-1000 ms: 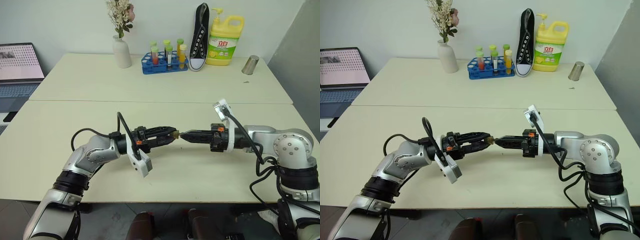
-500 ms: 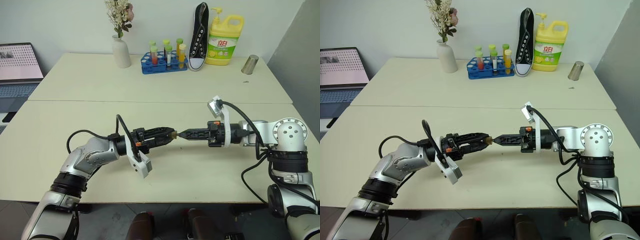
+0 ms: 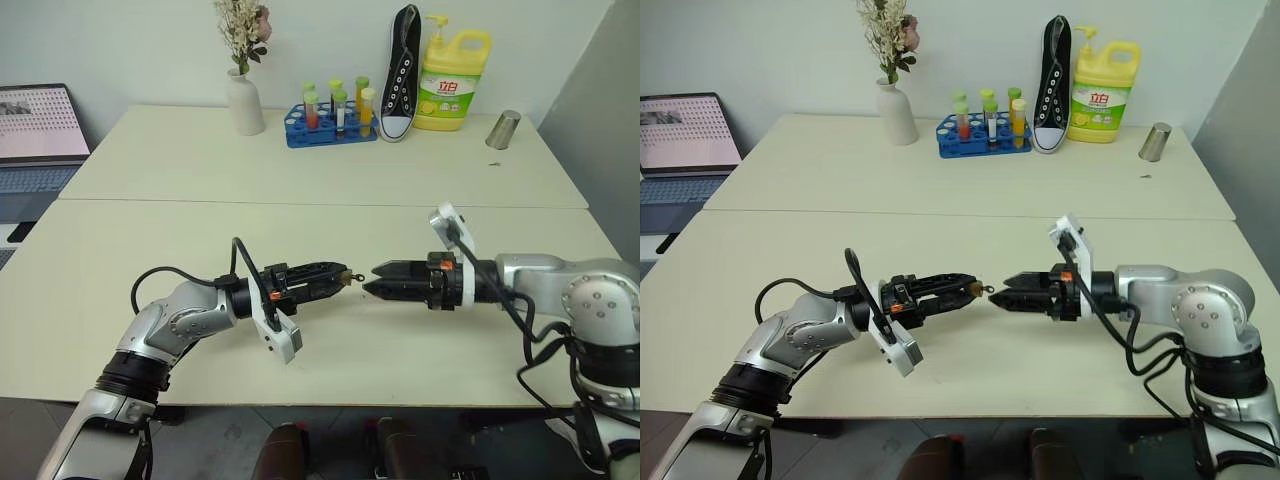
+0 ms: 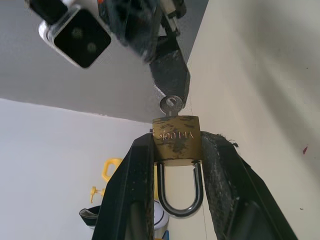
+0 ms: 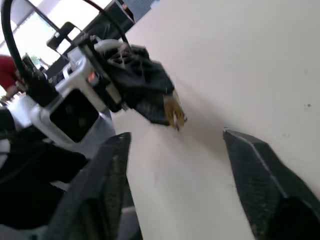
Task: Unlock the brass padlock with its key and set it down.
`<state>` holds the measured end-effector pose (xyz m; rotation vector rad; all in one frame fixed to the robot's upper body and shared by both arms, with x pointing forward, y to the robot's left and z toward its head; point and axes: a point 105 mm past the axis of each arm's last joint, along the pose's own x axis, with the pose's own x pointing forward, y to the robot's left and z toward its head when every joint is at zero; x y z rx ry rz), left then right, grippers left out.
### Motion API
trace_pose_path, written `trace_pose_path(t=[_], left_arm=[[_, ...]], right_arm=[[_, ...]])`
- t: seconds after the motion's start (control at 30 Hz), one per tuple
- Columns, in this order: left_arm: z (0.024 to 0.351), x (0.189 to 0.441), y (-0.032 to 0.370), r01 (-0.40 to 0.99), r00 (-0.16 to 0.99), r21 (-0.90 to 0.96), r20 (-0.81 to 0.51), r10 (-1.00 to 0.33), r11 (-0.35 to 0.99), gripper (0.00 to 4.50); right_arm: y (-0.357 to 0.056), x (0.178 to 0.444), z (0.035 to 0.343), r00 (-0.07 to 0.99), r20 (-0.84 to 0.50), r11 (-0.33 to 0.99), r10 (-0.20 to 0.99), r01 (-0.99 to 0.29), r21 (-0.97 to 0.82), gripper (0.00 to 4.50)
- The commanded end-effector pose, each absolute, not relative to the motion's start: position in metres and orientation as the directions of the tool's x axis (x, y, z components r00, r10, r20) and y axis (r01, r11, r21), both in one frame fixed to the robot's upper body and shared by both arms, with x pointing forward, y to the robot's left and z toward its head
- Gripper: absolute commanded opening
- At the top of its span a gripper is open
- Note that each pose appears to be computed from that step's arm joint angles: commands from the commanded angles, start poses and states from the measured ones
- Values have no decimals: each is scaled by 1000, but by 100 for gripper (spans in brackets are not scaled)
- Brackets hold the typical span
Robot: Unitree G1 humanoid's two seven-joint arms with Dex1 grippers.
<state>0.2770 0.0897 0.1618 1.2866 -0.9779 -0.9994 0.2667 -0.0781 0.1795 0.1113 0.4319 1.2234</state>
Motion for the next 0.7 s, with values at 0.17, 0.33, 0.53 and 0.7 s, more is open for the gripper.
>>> trace_pose_path(t=[0.17,0.33,0.53,0.7], left_arm=[[174,273,86,7,256,998,57,-965,61,95],[175,274,85,11,261,998,60,-964,65,95],[174,275,85,14,268,998,60,-962,66,95],[174,275,86,16,271,998,62,-961,69,95]], right_arm=[[-64,270,187,279,-163,313,946,-916,251,450],[-51,278,188,272,-132,298,953,-919,257,450],[-45,281,184,254,-138,282,957,-926,251,450],[-42,281,183,243,-137,271,960,-930,247,332]])
